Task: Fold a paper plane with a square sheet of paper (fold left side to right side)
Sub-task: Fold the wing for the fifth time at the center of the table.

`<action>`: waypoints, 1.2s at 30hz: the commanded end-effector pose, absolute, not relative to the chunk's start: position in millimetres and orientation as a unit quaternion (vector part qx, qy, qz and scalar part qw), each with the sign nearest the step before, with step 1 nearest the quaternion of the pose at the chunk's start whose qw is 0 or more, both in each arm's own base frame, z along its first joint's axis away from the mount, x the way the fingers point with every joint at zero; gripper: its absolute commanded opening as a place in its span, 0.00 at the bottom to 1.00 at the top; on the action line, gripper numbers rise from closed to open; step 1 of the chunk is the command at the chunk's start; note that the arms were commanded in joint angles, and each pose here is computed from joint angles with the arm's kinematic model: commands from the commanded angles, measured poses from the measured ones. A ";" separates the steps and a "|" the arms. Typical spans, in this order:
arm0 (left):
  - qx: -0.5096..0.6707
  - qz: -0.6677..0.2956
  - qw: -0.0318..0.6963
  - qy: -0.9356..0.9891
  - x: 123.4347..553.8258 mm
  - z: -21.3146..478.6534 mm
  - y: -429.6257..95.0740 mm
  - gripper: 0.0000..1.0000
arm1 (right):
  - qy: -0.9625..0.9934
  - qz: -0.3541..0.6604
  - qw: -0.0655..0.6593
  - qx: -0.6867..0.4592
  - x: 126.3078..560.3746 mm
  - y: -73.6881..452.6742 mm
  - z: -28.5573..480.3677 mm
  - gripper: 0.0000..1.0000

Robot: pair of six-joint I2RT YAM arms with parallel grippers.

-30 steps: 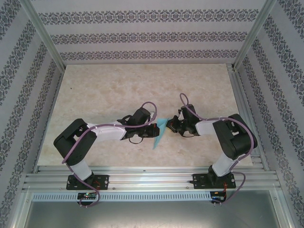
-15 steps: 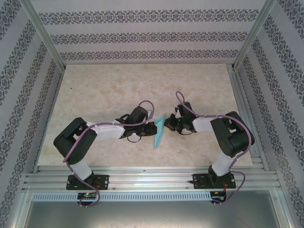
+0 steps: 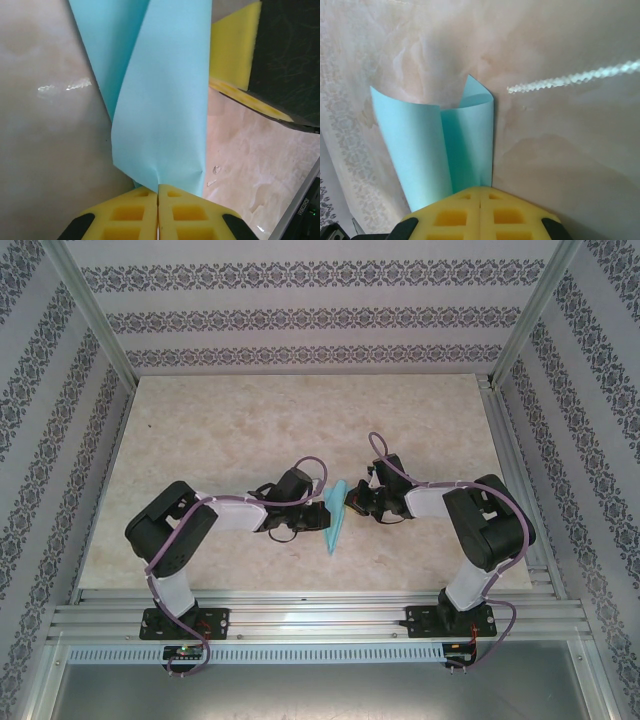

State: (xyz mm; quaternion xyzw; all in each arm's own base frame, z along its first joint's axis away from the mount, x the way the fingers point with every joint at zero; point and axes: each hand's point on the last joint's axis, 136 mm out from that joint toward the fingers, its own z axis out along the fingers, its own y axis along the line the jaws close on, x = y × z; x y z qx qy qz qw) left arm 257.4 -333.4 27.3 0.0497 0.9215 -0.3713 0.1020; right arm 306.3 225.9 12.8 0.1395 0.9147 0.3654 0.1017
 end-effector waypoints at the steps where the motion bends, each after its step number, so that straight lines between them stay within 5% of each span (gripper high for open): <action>1: 0.052 -0.387 0.097 0.915 257.1 25.0 -337.1 0.07 | 0.926 0.339 0.087 0.139 296.5 221.9 -1.8 0.04; 10: 0.063 -0.391 0.103 0.913 256.2 30.9 -340.1 0.08 | 0.922 0.352 0.091 0.135 298.3 225.6 4.3 0.05; 23: 0.091 -0.384 0.119 0.911 254.6 45.2 -345.9 0.08 | 0.920 0.341 0.146 0.127 294.6 193.5 49.5 0.26; 36: 0.095 -0.385 0.117 0.911 254.5 47.2 -352.5 0.09 | 0.920 0.360 0.111 0.108 272.0 226.6 39.4 0.31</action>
